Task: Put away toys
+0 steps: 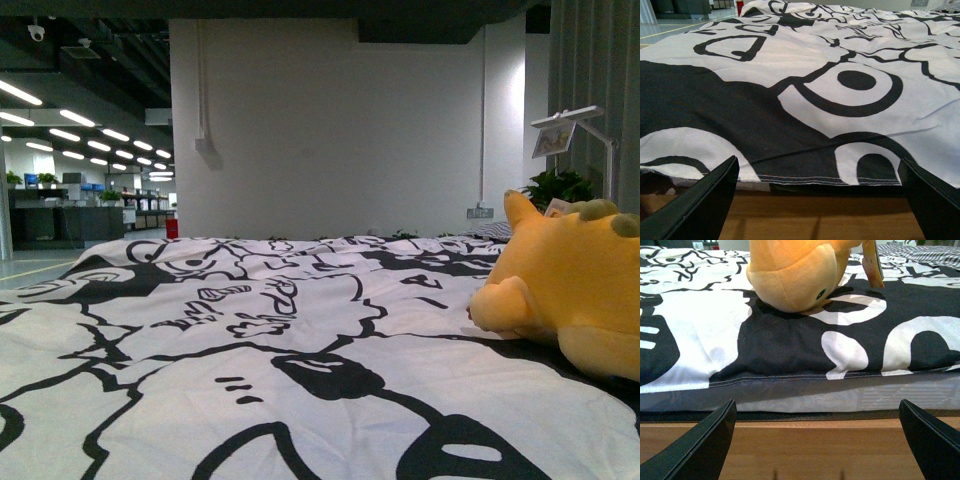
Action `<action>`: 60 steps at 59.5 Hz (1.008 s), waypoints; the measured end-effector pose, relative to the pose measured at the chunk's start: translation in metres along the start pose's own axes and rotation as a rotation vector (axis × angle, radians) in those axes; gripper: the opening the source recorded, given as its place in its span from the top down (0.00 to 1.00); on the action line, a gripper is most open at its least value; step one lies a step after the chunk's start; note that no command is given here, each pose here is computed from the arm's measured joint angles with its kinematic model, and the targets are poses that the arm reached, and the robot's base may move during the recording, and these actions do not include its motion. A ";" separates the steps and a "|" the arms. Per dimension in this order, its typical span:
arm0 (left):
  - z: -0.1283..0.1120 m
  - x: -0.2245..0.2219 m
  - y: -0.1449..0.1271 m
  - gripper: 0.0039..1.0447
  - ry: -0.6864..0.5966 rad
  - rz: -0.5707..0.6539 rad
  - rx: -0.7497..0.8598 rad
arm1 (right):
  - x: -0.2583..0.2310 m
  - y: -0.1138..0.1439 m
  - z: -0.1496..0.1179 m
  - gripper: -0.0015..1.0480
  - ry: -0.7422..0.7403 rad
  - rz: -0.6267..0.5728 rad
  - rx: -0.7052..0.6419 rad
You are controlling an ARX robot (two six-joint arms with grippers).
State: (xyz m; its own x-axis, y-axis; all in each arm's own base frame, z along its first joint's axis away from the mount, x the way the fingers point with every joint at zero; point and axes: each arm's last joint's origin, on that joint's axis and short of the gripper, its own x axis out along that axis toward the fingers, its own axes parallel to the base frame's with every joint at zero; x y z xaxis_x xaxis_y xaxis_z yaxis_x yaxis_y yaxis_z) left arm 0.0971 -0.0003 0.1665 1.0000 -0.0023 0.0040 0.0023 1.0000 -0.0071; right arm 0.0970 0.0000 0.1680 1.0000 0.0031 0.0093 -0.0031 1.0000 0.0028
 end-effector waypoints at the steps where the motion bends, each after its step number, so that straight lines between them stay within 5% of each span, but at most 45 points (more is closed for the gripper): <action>1: 0.000 0.000 0.000 0.06 0.000 0.003 0.000 | 0.000 0.000 0.000 0.06 0.000 0.000 0.000; 18: 0.000 0.000 0.000 0.06 0.000 0.002 0.000 | 0.000 0.000 0.000 0.06 0.000 -0.001 0.000; 28: 0.000 0.000 0.000 0.06 0.000 0.001 0.000 | 0.006 -0.001 0.002 0.06 -0.012 -0.254 0.116; 60: 0.000 0.000 0.000 0.06 0.000 0.001 0.000 | 0.075 0.013 0.051 0.06 -0.142 -0.178 0.137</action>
State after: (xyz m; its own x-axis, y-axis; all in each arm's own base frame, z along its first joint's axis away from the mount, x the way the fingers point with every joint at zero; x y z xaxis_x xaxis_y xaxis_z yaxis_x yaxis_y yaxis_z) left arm 0.0971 -0.0002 0.1665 1.0000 -0.0015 0.0040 0.0016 1.0000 -0.0067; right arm 0.1714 0.0130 0.2200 0.9736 -0.1833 0.1363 0.1622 0.9749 0.1525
